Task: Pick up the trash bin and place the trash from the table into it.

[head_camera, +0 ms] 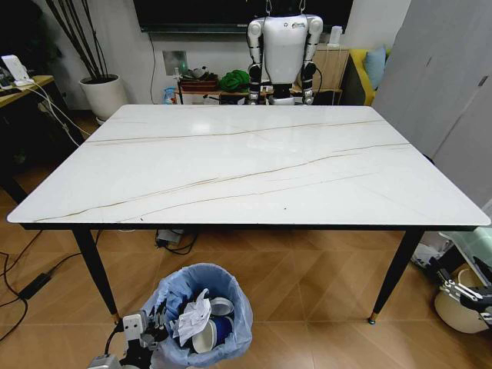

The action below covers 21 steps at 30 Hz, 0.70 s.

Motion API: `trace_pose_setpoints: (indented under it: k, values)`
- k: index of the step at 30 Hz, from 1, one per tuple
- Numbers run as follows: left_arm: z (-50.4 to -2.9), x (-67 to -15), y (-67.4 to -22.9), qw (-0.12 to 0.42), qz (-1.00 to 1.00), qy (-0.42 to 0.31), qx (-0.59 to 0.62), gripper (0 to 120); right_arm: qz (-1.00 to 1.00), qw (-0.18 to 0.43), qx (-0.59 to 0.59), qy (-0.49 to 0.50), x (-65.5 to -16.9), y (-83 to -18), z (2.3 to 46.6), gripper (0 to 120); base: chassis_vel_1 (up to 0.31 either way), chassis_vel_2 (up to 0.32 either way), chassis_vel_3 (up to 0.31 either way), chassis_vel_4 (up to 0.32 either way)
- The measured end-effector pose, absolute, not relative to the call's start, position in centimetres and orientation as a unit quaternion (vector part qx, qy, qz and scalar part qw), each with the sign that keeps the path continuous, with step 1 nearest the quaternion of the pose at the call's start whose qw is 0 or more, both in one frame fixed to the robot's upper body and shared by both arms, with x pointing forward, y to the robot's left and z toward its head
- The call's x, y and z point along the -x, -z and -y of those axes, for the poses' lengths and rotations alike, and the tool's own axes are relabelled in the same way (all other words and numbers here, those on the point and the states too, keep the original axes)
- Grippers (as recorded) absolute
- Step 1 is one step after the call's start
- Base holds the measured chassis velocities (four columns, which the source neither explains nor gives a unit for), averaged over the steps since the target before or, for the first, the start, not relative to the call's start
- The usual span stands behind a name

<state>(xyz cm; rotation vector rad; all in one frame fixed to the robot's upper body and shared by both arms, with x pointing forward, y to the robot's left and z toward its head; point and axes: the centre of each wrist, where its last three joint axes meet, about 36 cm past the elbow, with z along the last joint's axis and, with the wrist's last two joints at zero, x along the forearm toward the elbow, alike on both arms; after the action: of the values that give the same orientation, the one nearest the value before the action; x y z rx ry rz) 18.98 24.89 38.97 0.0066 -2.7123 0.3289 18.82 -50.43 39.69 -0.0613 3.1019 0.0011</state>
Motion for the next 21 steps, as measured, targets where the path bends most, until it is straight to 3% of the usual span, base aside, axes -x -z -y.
trace_pose_setpoints:
  k: [21]
  values:
    - [-25.03, -18.86, -38.17, 0.213, 0.970, -0.121, -0.010, 0, -1.000, 0.020, 0.020, 0.000, -18.82, -39.69, 50.43, 100, 0.000, 0.000, 0.000, 0.000]
